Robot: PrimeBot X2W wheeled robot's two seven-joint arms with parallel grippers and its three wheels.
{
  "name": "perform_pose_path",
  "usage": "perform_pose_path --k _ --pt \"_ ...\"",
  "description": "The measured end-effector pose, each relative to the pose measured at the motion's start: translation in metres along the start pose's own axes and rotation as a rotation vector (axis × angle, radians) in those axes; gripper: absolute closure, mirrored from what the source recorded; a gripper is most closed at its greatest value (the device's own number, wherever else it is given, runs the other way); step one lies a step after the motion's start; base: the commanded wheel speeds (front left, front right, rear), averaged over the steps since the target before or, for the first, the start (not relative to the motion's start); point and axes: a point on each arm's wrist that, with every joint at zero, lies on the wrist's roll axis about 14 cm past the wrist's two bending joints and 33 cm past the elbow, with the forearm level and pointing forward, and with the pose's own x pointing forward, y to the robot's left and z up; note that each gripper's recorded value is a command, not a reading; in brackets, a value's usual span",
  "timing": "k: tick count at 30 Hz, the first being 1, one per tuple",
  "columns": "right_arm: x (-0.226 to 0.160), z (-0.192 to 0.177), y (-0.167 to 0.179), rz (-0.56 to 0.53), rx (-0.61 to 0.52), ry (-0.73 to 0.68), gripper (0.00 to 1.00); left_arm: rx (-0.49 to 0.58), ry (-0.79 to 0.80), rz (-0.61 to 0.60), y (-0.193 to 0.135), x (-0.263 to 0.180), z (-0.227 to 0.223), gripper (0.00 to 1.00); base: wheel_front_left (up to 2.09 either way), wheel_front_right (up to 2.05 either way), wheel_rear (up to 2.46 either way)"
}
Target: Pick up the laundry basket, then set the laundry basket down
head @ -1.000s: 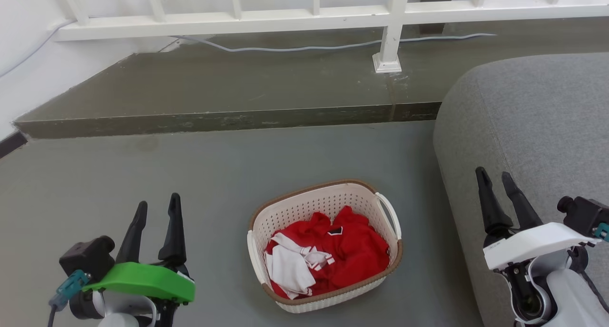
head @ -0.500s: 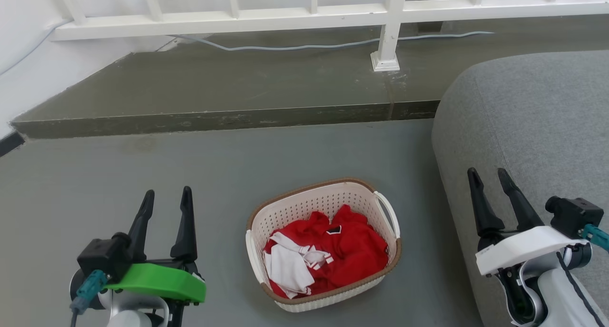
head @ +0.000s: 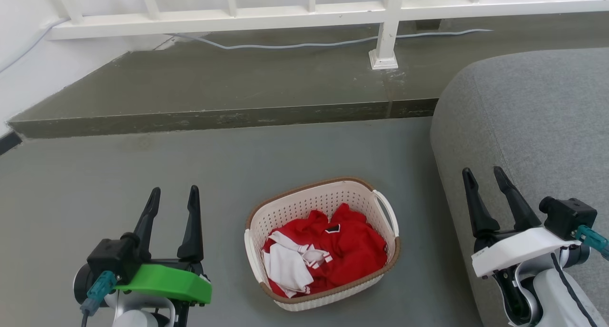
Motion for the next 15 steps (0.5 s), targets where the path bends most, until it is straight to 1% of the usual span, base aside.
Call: perform_pose_path --k 15 --pt "-0.0013 -0.0035 -0.0016 -0.011 -0.005 0.008 0.0 -0.003 0.012 -0.002 -0.0017 0.0027 -0.0044 0.0 0.0 0.0 0.0"
